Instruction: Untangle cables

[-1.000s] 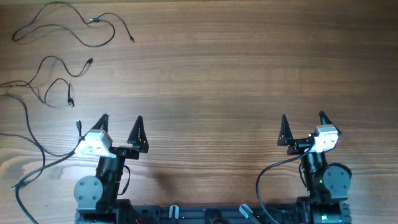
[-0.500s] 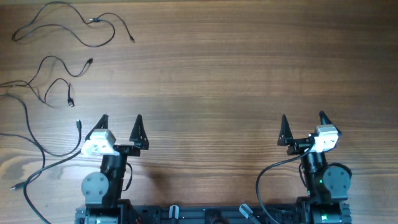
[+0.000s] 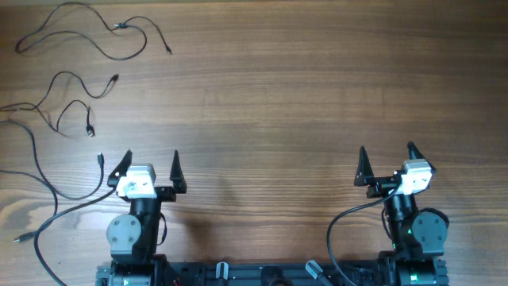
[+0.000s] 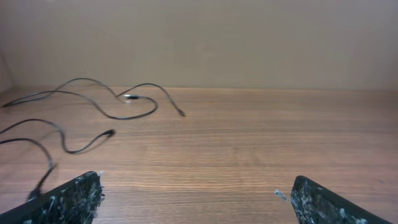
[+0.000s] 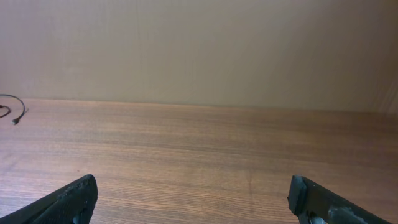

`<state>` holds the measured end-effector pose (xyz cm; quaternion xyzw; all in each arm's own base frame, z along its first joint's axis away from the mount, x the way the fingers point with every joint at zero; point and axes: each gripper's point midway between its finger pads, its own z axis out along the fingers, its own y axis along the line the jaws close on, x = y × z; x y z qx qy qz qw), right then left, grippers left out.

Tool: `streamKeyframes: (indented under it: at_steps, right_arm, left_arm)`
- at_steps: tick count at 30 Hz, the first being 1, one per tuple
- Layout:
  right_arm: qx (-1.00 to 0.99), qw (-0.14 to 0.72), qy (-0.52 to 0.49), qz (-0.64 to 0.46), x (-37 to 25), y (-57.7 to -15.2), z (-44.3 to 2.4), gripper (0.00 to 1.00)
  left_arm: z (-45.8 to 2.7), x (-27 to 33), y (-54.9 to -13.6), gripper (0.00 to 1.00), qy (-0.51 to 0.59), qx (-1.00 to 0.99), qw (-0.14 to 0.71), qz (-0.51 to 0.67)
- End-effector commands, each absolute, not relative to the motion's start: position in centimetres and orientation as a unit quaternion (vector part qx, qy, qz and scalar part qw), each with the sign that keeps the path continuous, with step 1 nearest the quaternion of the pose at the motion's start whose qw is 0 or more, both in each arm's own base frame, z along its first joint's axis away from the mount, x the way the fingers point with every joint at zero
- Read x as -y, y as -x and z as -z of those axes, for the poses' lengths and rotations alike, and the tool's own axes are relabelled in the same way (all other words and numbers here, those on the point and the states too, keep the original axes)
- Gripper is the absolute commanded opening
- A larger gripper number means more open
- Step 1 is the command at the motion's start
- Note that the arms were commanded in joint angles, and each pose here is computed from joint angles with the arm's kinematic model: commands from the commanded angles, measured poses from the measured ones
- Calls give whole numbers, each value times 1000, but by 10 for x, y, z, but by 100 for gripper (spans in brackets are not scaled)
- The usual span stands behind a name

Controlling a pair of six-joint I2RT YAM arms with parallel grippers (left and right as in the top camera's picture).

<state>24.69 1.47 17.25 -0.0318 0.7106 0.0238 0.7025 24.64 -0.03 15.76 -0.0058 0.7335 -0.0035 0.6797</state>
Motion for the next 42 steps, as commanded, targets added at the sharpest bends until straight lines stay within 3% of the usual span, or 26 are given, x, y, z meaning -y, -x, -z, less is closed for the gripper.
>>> streamKeyframes:
  at_steps: [1, 42]
  right_arm:
    - [-706, 707, 24, -26, -13, -246, -175, 100]
    - [-706, 707, 24, -25, -13, -246, -175, 100]
  left_arm:
    - [-157, -13, -246, 100, 24, -732, 680, -31]
    - [-157, -7, -246, 100, 12, -732, 681, -16]
